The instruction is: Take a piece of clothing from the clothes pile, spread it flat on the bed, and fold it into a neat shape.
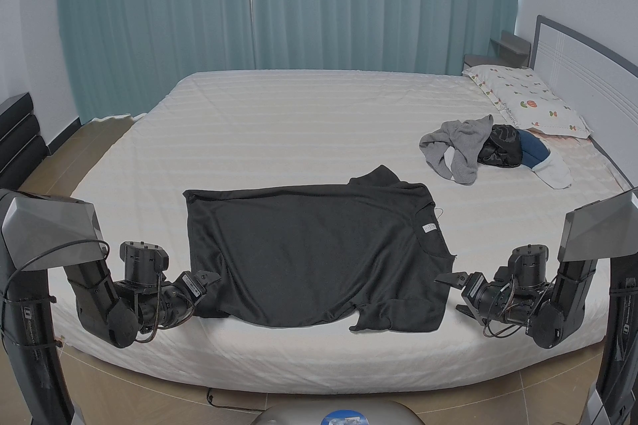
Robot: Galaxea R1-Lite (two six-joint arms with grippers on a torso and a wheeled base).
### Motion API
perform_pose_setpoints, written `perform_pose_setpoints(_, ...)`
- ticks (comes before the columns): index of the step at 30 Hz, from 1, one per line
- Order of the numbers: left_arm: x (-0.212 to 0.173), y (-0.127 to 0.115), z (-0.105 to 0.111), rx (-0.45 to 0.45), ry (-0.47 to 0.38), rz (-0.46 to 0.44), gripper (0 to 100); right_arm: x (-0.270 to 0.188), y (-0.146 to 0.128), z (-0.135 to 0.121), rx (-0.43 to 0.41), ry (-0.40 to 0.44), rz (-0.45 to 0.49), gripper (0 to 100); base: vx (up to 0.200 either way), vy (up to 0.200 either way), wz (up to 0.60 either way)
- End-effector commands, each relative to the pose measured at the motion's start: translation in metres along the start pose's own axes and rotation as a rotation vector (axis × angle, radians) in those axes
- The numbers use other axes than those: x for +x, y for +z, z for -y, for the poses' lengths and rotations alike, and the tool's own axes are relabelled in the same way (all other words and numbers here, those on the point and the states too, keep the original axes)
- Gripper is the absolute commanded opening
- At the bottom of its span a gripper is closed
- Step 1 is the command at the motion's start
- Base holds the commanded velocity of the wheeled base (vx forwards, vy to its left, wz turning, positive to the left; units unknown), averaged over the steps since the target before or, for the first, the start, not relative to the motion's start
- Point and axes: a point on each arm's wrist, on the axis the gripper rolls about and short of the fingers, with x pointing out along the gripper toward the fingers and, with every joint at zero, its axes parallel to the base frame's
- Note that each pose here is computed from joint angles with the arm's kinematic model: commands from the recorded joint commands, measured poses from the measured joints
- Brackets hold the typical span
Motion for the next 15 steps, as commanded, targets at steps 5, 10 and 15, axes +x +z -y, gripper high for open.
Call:
perform_pose_setpoints(5, 0.005, -0.003, -0.003, 0.006, 0.019, -0.005, 0, 0.001, -0.001, 0.002, 0.001, -0.006, -0.005, 100, 0.0, 0.0, 0.0)
perform_pose_setpoints(10, 0.004, -0.003, -0.004, 0.006, 0.025, -0.006, 0, 0.001, -0.001, 0.002, 0.0, -0.006, -0.005, 100, 0.0, 0.0, 0.0)
perform_pose_setpoints(15, 0.0, 0.007, -0.016, 0.083, 0.069, 0.02, 0, 0.002, -0.004, 0.0, -0.011, -0.001, -0.012, 100, 0.0, 0.0, 0.0)
